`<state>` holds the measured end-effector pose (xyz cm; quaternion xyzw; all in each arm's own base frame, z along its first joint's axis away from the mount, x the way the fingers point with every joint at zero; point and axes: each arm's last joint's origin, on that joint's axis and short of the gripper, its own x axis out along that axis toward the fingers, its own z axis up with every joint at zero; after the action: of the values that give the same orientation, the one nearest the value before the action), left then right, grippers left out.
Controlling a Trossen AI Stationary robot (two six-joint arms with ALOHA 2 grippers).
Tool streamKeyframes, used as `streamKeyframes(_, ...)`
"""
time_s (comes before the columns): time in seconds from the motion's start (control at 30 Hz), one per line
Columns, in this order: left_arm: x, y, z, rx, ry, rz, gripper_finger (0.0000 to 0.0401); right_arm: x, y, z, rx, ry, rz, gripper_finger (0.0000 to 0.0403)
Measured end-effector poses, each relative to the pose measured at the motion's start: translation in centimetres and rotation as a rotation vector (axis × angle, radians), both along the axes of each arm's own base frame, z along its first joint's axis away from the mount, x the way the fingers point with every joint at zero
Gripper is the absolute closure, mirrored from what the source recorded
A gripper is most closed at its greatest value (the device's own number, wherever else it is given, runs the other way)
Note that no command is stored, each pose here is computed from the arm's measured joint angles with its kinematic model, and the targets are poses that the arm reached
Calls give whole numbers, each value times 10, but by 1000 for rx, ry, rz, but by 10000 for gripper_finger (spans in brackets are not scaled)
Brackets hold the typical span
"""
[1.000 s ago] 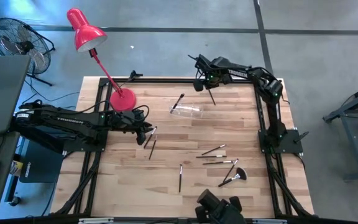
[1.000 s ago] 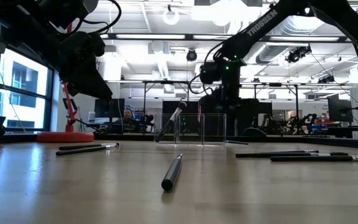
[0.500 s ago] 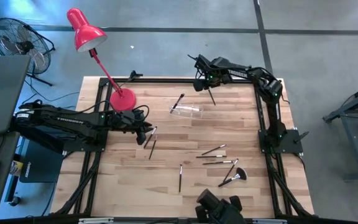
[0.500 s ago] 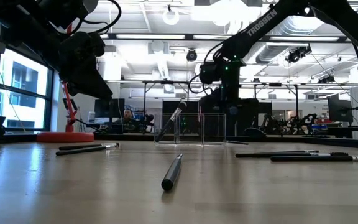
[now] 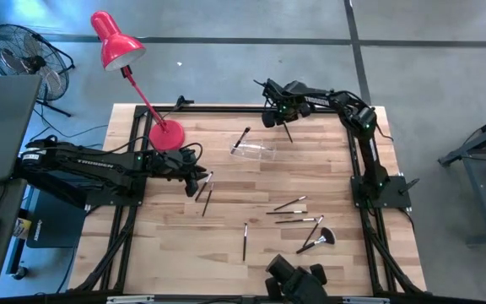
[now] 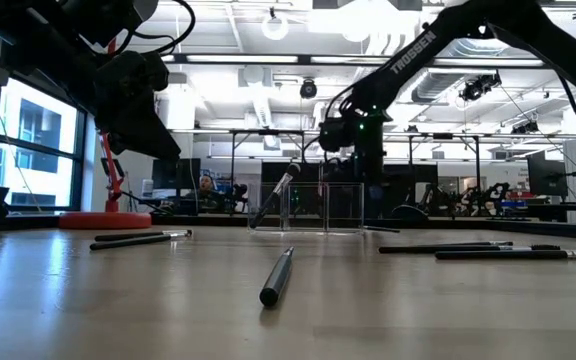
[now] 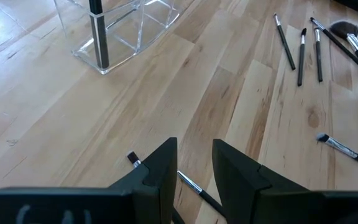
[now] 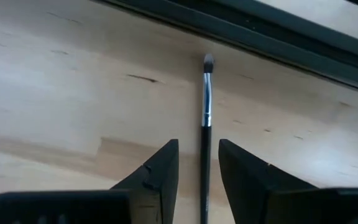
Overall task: Put items in baskets/containers
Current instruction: Put the eyeshadow brush into the transparent organizer
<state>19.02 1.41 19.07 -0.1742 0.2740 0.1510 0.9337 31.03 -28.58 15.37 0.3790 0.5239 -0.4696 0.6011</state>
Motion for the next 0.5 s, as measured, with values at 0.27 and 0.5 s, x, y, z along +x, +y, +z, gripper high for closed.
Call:
streamKeyframes(0.27, 0, 0, 0, 0, 0, 0, 302, -4, -6, -9, 30, 7, 18, 295)
streamKeyframes(0.5, 0, 0, 0, 2, 0, 3, 302, -3, -8, -15, 71, -16, 62, 348)
